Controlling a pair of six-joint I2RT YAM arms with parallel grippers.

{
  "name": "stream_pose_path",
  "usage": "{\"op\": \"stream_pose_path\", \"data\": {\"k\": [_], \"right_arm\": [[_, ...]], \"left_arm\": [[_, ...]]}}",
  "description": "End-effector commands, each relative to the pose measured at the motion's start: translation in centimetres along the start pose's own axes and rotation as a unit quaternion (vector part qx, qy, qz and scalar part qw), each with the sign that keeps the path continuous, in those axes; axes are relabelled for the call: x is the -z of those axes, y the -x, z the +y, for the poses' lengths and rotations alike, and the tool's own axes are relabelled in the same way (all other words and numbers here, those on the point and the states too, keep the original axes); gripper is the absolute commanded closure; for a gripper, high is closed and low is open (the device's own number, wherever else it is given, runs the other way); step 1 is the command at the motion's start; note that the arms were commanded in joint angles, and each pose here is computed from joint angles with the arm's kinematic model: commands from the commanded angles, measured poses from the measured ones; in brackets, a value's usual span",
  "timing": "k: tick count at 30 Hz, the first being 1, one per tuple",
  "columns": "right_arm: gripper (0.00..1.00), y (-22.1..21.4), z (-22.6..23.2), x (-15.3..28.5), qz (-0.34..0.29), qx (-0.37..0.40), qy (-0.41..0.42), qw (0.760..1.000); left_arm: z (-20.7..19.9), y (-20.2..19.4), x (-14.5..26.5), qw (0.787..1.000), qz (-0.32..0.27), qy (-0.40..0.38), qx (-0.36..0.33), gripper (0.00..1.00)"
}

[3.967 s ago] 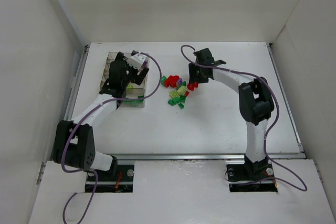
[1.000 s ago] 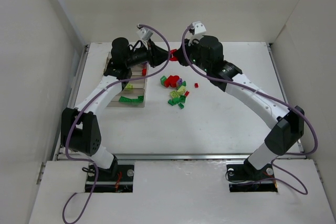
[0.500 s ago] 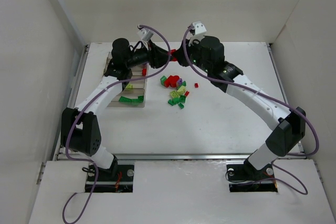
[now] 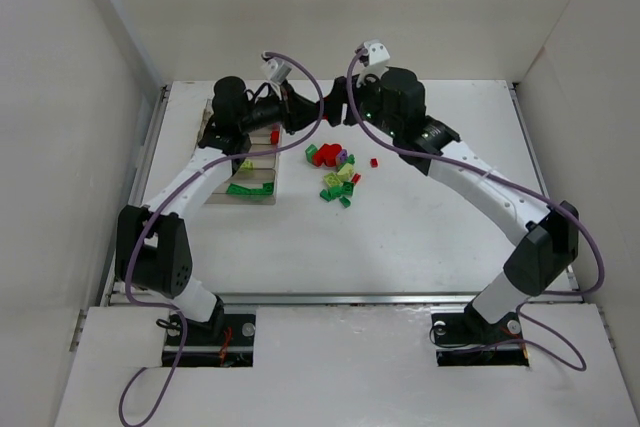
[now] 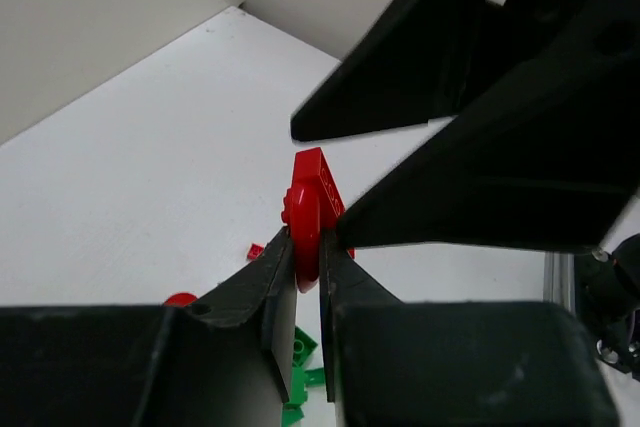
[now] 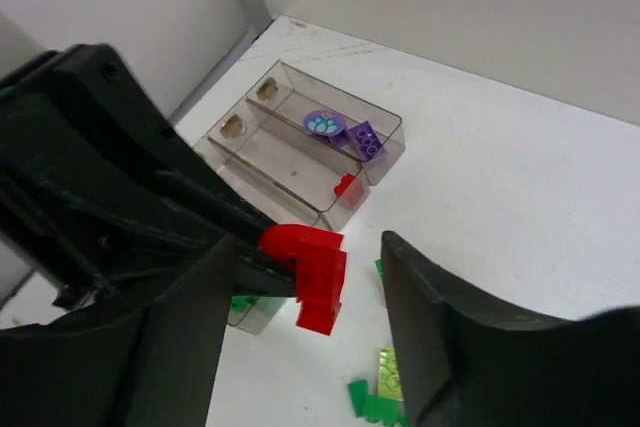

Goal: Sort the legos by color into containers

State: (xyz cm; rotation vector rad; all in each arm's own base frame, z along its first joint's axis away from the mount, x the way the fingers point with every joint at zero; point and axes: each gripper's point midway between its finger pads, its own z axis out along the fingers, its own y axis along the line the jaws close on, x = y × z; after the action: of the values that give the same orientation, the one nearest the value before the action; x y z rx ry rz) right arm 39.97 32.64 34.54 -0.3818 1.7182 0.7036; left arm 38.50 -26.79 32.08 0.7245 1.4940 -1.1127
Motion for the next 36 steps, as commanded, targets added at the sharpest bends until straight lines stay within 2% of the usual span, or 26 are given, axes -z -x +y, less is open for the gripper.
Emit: {"op": "stream_pose_path", "data": {"k": [1, 2, 3, 9, 11, 14, 15, 16, 18, 21, 24, 28, 30, 33, 36], "right_arm": [[0.31, 1.0, 3.2, -0.6, -0.015, -0.002, 0.067, 0.998], [0.12, 0.5, 3.1, -1.0, -0.009, -0.008, 0.065, 0.998], [0.0, 0.6, 2.9, -1.3, -0.011, -0.008, 0.059, 0.998], [0.0, 1.5, -2.9, -2.3, -0.019, -0.088, 0.0, 0.996], [0.0, 1.0, -4.2, -3.0, -0.012, -0.102, -0.005, 0.995], [0.0, 0.5, -5.4, -4.4, -0.003, -0.105, 0.001, 0.994], [0.0, 0.3, -5.6, -4.8, 0.0, -0.106, 0.0, 0.994], [0.0, 0.1, -6.2, -5.2, 0.002, -0.107, -0.001, 0.994], [0.0, -0.5, -6.3, -6.3, 0.008, -0.108, 0.003, 0.994], [0.0, -0.8, -6.5, -7.5, 0.011, -0.108, 0.007, 0.994], [0.0, 0.0, -6.8, -7.8, 0.004, -0.107, 0.01, 0.994], [0.0, -1.0, -8.0, -8.7, 0.01, -0.11, -0.004, 0.994], [0.0, -1.0, -8.1, -8.9, 0.01, -0.11, -0.003, 0.994], [0.0, -0.5, -7.6, -9.0, 0.007, -0.109, 0.01, 0.994], [0.0, -0.5, -7.6, -9.0, 0.007, -0.109, 0.01, 0.994]], "left_arm": [[-0.4, 1.2, 1.0, 1.0, -0.019, 0.003, -0.019, 1.0], [-0.4, 0.3, 1.2, 1.0, -0.007, 0.006, -0.01, 1.0], [0.4, 0.1, 1.6, 1.0, -0.004, 0.021, -0.007, 1.0], [7.7, -3.9, 5.5, 0.984, 0.033, 0.171, 0.033, 1.0], [11.9, -4.7, 8.2, 0.964, 0.027, 0.263, 0.042, 1.0], [16.1, -5.9, 10.8, 0.938, 0.049, 0.342, -0.005, 1.0], [17.7, -5.7, 11.7, 0.924, 0.053, 0.378, -0.039, 1.0], [19.0, -6.3, 12.2, 0.914, 0.075, 0.391, -0.081, 1.0], [20.6, -7.1, 13.4, 0.9, 0.092, 0.412, -0.106, 1.0], [22.6, -9.1, 14.5, 0.892, 0.126, 0.415, -0.124, 1.0], [23.0, -11.6, 14.7, 0.896, 0.164, 0.394, -0.125, 1.0], [23.3, -13.3, 14.9, 0.898, 0.19, 0.376, -0.123, 1.0], [23.7, -12.6, 14.4, 0.901, 0.177, 0.373, -0.134, 0.93], [24.3, -11.4, 14.2, 0.902, 0.163, 0.374, -0.139, 0.77], [24.5, -11.5, 14.0, 0.903, 0.165, 0.369, -0.143, 0.7]]}}
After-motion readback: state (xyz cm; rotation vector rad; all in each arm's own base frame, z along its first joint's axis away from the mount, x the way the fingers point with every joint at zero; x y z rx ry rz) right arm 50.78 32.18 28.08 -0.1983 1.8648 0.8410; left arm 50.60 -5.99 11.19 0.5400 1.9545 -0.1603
